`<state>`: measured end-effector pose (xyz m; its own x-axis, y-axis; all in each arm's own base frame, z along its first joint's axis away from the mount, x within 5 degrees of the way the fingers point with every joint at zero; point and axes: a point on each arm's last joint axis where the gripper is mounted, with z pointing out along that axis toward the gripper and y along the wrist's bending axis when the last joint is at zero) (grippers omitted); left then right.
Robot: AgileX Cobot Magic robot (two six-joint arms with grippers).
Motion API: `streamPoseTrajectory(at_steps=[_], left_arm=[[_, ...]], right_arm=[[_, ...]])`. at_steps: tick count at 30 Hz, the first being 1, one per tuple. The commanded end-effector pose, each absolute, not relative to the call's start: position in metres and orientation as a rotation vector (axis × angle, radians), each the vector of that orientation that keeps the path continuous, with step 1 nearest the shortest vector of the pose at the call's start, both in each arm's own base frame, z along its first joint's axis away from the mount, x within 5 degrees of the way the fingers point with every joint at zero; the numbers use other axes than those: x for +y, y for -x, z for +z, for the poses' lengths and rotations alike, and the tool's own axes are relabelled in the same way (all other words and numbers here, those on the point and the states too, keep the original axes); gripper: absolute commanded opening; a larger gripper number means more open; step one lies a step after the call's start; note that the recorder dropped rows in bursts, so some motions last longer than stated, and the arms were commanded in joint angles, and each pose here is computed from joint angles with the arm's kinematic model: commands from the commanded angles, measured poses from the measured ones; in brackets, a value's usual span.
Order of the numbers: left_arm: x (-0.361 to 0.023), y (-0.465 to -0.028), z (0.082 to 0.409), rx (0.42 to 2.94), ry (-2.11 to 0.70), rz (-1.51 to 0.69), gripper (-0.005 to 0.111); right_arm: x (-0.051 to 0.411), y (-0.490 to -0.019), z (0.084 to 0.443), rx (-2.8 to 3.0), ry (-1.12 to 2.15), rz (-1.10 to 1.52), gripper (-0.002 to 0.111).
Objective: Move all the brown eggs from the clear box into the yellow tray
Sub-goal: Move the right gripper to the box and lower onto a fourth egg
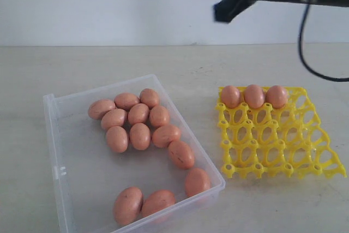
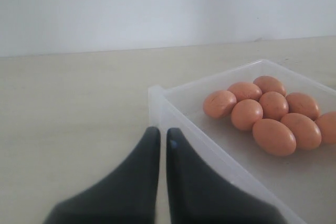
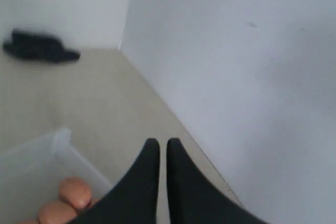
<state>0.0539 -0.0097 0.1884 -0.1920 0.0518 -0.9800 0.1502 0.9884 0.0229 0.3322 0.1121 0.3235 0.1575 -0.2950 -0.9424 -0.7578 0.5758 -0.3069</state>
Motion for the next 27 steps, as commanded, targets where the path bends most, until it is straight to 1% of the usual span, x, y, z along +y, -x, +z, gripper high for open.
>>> streamPoseTrajectory(at_steps=[1,3,4,5,7,9,12,14,17,19,21,25,27], left_arm=[[-0.010,-0.054,0.188,1.757,-0.155,-0.090,0.004],[-0.010,-0.054,0.188,1.757,-0.155,-0.090,0.004],[-0.010,-0.054,0.188,1.757,-0.155,-0.090,0.004],[-0.010,-0.054,0.188,1.757,-0.155,-0.090,0.004],[-0.010,-0.054,0.188,1.757,-0.155,-0.090,0.004],[-0.010,-0.054,0.188,1.757,-0.155,-0.090,0.004],[-0.010,-0.054,0.188,1.757,-0.155,-0.090,0.004],[-0.010,-0.054,0.188,1.757,-0.155,-0.090,0.004],[-0.010,-0.054,0.188,1.757,-0.155,-0.090,0.004],[-0.010,-0.054,0.188,1.757,-0.155,-0.090,0.004],[-0.010,-0.054,0.188,1.757,-0.155,-0.090,0.004],[-0.010,-0.054,0.188,1.757,-0.155,-0.090,0.004],[-0.010,-0.054,0.188,1.757,-0.155,-0.090,0.004]], right_arm=[[0.189,-0.312,0.317,1.411,1.284,-0.042,0.001],[0.208,-0.307,0.310,1.461,1.244,-0.167,0.001],[0.217,-0.304,0.305,1.516,1.190,-0.174,0.001],[0.222,-0.302,0.301,1.594,1.100,-0.132,0.001],[0.229,-0.302,0.289,1.839,0.799,0.039,0.001],[0.231,-0.302,0.275,1.975,0.688,0.135,0.001],[0.237,-0.307,0.262,2.094,0.673,0.148,0.001],[0.240,-0.311,0.255,2.211,0.672,0.111,0.001],[0.248,-0.314,0.243,2.502,0.864,-0.003,0.001],[0.256,-0.316,0.237,2.644,0.989,-0.015,0.001],[0.267,-0.325,0.234,2.671,1.051,-0.015,0.001],[0.286,-0.348,0.231,2.579,1.023,0.028,0.002],[0.291,-0.353,0.227,2.576,1.016,0.043,0.008]])
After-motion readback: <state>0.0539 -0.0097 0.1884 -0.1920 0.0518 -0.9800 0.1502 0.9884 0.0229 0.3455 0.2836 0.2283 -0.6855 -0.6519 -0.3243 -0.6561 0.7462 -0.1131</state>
